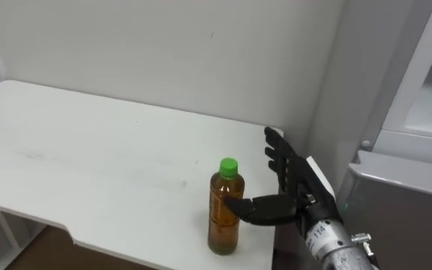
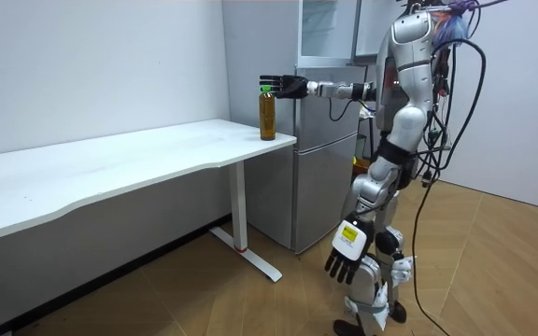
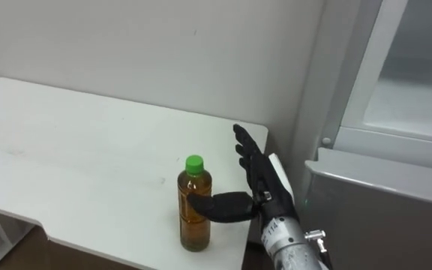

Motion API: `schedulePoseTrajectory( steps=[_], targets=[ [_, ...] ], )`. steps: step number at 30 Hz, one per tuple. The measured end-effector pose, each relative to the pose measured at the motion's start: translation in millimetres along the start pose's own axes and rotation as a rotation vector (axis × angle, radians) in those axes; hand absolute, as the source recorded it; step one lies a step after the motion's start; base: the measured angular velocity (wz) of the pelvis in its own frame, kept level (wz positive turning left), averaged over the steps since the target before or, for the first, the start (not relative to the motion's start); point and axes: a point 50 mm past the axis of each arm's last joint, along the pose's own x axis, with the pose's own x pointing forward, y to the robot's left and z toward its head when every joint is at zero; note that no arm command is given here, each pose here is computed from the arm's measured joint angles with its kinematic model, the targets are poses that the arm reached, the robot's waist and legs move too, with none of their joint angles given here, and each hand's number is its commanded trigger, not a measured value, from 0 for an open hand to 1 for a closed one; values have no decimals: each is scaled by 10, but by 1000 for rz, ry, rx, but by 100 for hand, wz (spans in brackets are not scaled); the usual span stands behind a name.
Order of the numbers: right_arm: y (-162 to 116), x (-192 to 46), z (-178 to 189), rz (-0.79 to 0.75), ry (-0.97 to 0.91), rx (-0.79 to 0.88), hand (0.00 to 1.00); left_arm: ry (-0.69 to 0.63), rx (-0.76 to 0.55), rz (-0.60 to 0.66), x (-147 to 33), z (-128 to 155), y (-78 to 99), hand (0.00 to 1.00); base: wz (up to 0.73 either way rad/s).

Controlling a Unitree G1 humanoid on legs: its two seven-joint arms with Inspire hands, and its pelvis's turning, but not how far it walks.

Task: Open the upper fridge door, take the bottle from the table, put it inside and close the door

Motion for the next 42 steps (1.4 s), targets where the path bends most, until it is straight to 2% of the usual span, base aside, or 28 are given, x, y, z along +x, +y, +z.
schedulePoseTrajectory(
  steps=[8, 18, 42],
  targets=[
    [-7, 6, -112, -7, 67, -4, 0, 16, 1, 10, -5, -25, -9, 0, 7],
    [-50, 177, -280, -15, 192, 13, 0, 48, 20, 12, -9, -72, -6, 0, 0],
    [-61, 179, -520, 20, 311, 4, 0, 40, 22, 17, 20, 17, 19, 0, 3]
  ],
)
